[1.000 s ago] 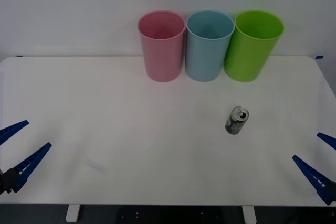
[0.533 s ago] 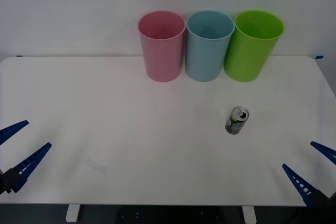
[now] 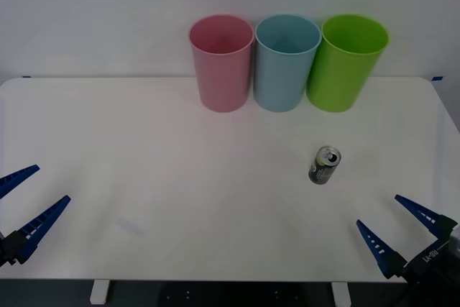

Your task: Grasp the object on the table and drop it into the matching bin: aluminum can to the light blue bin, PET bottle to the pink bin.

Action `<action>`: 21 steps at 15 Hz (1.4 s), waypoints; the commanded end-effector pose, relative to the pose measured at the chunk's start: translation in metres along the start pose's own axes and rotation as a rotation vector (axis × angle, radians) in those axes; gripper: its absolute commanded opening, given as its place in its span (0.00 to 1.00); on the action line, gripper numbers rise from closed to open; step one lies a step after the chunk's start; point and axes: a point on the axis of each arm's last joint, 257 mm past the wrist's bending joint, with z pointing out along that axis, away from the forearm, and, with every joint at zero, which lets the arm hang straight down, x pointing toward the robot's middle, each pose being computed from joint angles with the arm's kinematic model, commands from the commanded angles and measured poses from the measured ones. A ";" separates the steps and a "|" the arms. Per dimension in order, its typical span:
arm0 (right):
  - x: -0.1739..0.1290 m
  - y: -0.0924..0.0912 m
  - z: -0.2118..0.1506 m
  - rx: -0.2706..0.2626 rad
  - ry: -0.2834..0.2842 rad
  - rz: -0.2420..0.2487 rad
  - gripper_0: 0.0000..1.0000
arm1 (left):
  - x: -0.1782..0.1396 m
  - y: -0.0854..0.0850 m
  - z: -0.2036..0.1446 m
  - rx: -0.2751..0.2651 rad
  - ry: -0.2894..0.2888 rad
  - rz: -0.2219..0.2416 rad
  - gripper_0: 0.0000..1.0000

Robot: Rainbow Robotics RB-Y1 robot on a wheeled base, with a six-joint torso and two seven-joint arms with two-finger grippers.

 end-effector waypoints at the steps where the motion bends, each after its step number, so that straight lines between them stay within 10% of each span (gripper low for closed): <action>1: 0.012 -0.004 0.015 0.008 -0.001 -0.012 1.00 | 0.000 0.000 0.000 0.000 0.000 0.000 1.00; 21: 0.034 0.002 0.148 0.088 0.051 -0.038 1.00 | 0.000 0.000 0.000 0.000 0.000 0.000 1.00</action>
